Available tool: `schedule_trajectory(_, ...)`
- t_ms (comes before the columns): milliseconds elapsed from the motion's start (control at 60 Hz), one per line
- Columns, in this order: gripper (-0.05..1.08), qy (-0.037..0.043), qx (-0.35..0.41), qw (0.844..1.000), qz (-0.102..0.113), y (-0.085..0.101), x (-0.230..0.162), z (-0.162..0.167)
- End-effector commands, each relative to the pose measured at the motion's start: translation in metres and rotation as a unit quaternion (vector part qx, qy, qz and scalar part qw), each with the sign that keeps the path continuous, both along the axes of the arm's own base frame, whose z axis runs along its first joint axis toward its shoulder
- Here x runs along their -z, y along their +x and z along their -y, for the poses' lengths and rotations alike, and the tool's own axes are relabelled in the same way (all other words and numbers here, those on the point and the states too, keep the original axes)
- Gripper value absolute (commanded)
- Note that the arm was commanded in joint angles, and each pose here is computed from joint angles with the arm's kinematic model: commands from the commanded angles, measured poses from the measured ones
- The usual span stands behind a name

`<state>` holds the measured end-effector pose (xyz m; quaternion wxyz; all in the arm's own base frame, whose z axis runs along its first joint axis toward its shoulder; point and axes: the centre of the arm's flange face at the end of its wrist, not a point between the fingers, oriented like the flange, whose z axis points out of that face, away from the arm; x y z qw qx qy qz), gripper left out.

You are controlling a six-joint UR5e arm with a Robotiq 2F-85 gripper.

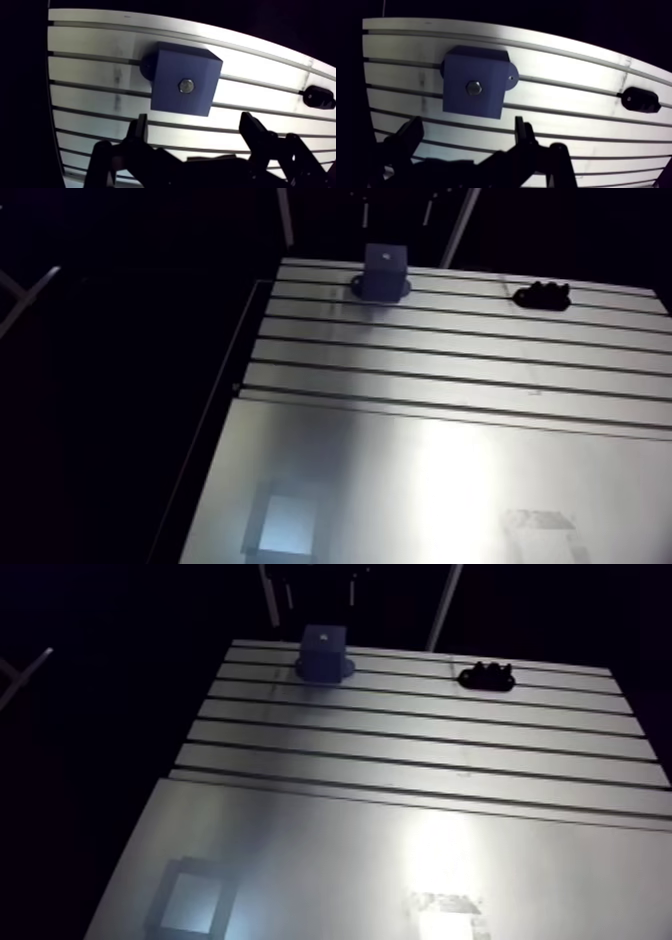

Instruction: Pick up the M10 bolt and insert it into the hex recess until seated.

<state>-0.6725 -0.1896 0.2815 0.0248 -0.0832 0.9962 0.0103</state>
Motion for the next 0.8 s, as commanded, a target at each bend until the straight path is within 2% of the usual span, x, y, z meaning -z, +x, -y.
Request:
schedule_trajectory(17, 0.01, 0.0038, 0.004, 1.0, -0.003, 0.012, -0.036, -0.007)
schedule_trajectory(233, 0.01, 0.0024, 0.013, 1.0, -0.011, 0.029, -0.076, -0.02)
schedule_trajectory(383, 0.01, 0.0022, 0.018, 1.0, -0.003, 0.043, -0.093, -0.028)
schedule_trajectory(467, 0.01, 0.002, 0.017, 1.0, -0.006, 0.051, -0.1, -0.027)
schedule_trajectory(600, 0.01, 0.0022, 0.017, 1.0, -0.024, 0.068, -0.125, -0.028)
schedule_trajectory(633, 0.01, 0.0036, 0.017, 0.999, -0.037, 0.074, -0.139, -0.029)
schedule_trajectory(650, 0.01, 0.0036, 0.017, 0.999, -0.037, 0.074, -0.139, -0.029)
schedule_trajectory(750, 0.01, 0.0026, 0.018, 0.998, -0.054, 0.083, -0.16, -0.031)
schedule_trajectory(767, 0.01, -0.0002, 0.019, 0.998, -0.058, 0.086, -0.167, -0.032)
schedule_trajectory(800, 0.01, -0.0008, 0.02, 0.998, -0.062, 0.089, -0.176, -0.033)
